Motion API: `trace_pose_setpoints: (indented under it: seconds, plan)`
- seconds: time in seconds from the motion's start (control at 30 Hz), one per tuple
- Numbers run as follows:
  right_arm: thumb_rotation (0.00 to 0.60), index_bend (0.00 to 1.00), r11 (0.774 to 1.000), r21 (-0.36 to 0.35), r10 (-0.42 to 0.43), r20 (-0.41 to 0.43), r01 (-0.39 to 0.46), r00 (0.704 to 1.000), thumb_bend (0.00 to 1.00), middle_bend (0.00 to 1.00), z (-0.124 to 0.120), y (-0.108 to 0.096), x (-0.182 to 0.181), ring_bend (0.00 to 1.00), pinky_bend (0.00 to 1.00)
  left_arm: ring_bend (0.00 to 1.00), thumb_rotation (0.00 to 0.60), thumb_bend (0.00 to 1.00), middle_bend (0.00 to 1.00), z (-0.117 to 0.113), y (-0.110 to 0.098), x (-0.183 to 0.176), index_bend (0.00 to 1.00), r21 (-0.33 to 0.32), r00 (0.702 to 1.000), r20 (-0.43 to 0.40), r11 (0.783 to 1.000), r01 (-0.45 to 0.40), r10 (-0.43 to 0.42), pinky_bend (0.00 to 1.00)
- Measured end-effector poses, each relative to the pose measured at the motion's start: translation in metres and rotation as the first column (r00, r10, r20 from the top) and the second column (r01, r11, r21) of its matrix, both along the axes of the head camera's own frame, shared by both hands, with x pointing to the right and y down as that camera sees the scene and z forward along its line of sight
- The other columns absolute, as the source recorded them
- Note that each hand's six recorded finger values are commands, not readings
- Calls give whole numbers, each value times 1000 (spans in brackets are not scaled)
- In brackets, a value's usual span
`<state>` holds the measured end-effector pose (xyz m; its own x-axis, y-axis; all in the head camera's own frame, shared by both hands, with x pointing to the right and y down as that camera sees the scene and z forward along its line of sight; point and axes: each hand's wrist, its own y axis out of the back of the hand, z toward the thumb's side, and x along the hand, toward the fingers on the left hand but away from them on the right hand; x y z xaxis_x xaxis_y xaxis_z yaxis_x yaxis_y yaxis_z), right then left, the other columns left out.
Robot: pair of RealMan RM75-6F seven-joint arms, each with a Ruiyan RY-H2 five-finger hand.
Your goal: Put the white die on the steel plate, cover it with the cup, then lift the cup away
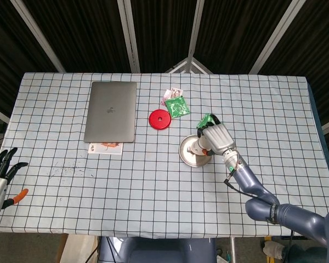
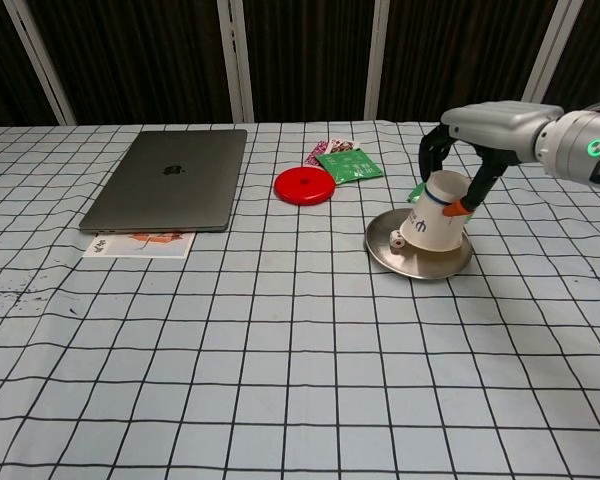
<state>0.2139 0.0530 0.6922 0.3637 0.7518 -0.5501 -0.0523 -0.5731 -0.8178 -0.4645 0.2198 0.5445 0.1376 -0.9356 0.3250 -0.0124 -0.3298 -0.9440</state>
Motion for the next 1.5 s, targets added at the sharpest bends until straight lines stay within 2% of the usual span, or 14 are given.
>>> trace_pose_setpoints:
  seconds: [0.43, 1.07, 1.5]
  plan:
    - [600, 484, 1000, 10, -2, 16, 2, 1000, 345, 503, -10, 0, -5, 268, 0, 0, 600, 275, 0, 1, 0, 2, 263, -4, 1000, 7, 1000, 6, -6, 128]
    - [600, 484, 1000, -18, -25, 15, 26, 1000, 345, 504, 9, 9, -20, 268, 0, 0, 600, 275, 0, 4, -1, 4, 268, -12, 1000, 11, 1000, 4, -4, 128]
    - [600, 484, 1000, -5, -29, 26, 29, 999, 345, 504, 13, 8, -24, 268, 0, 0, 600, 275, 0, 6, 0, 6, 272, -16, 1000, 18, 1000, 5, -5, 128]
